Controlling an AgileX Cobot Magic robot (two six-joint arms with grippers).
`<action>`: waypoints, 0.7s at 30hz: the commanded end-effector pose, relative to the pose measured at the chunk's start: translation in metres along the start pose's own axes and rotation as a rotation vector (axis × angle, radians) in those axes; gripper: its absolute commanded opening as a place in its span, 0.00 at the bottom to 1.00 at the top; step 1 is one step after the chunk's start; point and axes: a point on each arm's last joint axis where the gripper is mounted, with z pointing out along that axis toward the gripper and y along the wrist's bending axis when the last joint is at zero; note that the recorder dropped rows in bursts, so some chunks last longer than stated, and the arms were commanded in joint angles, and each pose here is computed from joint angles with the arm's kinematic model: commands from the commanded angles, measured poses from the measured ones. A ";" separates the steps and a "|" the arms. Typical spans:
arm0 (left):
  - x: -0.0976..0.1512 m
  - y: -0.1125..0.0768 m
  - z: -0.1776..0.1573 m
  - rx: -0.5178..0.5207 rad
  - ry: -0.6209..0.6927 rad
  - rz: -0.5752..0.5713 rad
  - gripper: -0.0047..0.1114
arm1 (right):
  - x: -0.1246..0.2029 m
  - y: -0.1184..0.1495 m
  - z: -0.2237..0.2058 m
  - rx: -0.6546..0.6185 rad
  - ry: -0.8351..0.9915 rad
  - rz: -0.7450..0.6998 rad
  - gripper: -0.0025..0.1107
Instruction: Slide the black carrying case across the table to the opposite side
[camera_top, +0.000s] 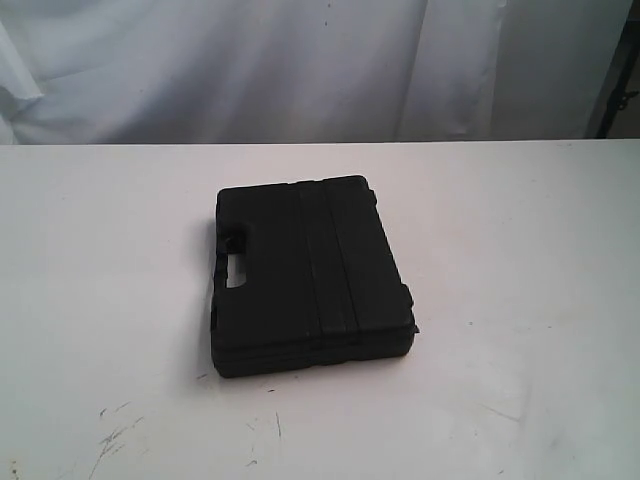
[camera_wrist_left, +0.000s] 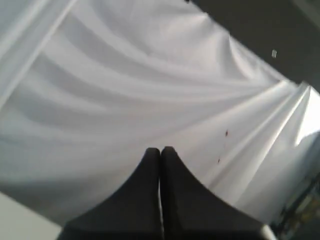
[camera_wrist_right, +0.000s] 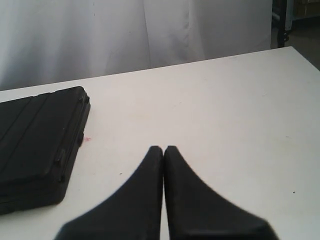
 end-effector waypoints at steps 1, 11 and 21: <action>-0.008 -0.028 0.048 -0.055 0.402 0.179 0.04 | 0.001 0.000 0.000 0.005 -0.004 0.017 0.02; 0.034 -0.016 0.162 -0.104 1.144 0.210 0.07 | 0.001 0.001 0.000 -0.008 -0.003 0.061 0.02; 0.164 0.031 0.224 -0.081 1.583 0.051 0.23 | 0.001 0.001 0.000 -0.010 -0.003 0.065 0.02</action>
